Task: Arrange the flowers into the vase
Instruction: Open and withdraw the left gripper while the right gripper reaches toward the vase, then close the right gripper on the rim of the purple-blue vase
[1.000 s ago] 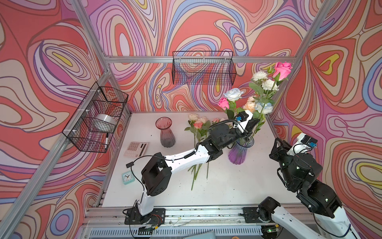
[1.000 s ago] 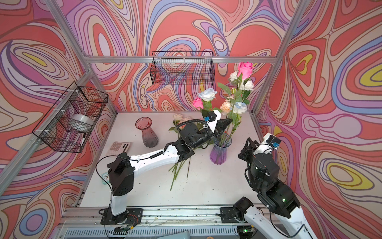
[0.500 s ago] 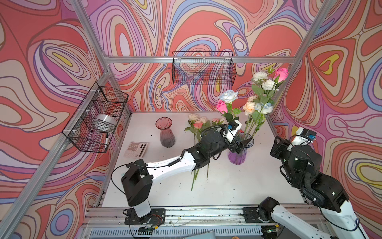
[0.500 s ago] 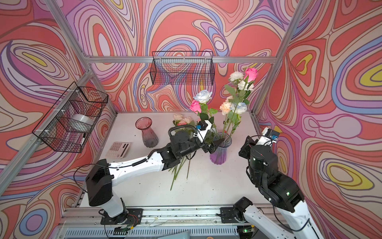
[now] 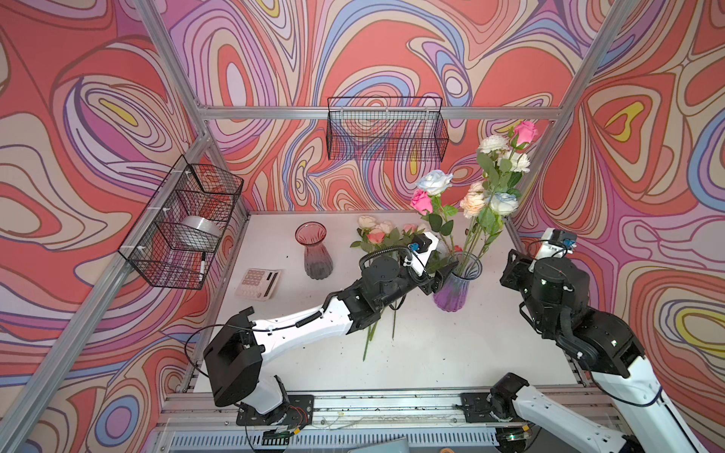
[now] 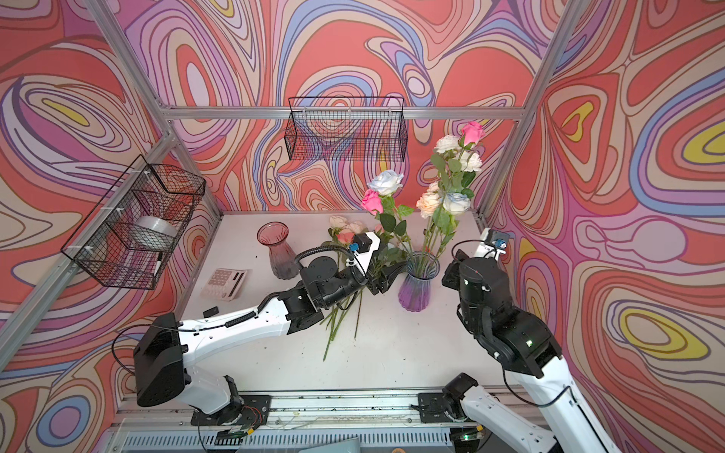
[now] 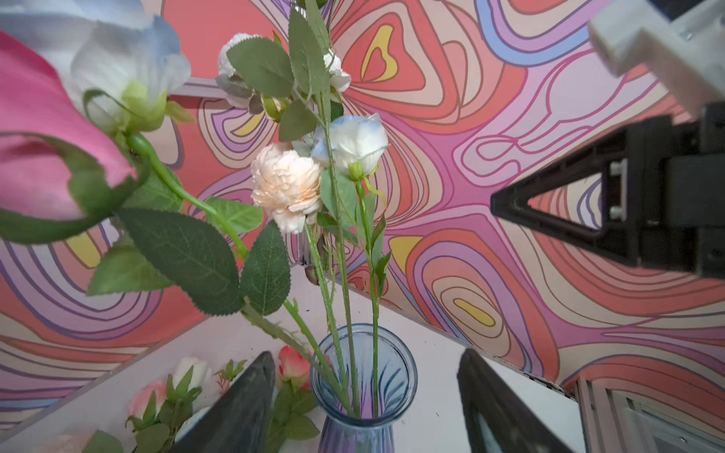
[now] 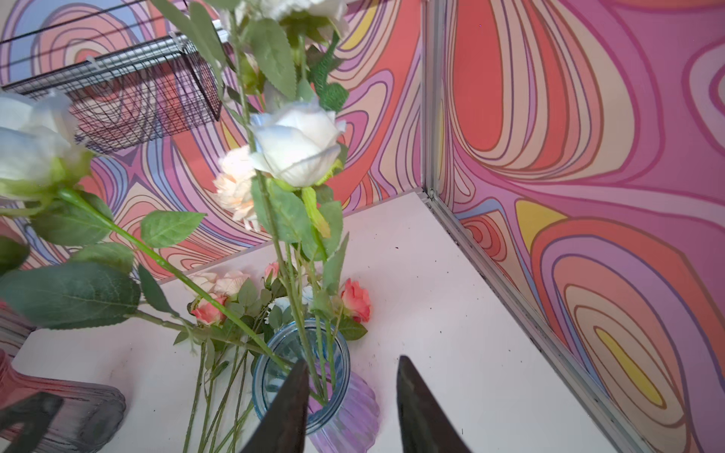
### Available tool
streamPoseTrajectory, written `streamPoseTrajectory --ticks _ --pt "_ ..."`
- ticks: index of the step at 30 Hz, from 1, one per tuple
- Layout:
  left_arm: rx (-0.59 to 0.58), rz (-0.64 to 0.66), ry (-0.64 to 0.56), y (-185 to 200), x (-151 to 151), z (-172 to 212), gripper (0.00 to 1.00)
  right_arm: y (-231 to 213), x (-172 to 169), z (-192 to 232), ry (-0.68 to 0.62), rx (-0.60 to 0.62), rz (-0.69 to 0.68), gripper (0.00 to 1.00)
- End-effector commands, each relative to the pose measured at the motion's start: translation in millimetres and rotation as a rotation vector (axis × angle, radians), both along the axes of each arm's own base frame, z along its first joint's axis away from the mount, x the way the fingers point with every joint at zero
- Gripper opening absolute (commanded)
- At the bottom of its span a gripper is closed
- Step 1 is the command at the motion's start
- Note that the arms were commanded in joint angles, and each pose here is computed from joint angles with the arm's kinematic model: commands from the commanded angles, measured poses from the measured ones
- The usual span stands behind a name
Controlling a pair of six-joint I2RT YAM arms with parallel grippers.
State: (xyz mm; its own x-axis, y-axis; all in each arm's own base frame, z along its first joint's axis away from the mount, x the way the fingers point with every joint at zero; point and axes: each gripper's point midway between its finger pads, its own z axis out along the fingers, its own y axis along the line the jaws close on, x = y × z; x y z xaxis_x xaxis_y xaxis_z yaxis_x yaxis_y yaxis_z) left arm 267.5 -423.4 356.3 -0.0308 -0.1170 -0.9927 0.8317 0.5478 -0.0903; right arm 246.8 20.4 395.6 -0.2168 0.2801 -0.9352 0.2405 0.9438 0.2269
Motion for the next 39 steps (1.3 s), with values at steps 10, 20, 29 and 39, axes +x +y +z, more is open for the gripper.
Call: streamPoseTrajectory --ticks 10,20,29,39 --pt "-0.040 0.248 0.121 126 -25 -30 0.65 45 65 -7 0.053 0.013 0.055 0.25" --pt "-0.050 0.324 0.209 168 -37 -76 0.70 41 104 -40 0.164 0.036 0.020 0.25" --pt "-0.012 0.325 0.209 167 -36 -96 0.71 54 109 -49 0.179 0.068 0.084 0.22" --pt "0.007 0.336 0.251 178 -41 -104 0.77 25 21 -21 0.282 0.133 0.082 0.36"
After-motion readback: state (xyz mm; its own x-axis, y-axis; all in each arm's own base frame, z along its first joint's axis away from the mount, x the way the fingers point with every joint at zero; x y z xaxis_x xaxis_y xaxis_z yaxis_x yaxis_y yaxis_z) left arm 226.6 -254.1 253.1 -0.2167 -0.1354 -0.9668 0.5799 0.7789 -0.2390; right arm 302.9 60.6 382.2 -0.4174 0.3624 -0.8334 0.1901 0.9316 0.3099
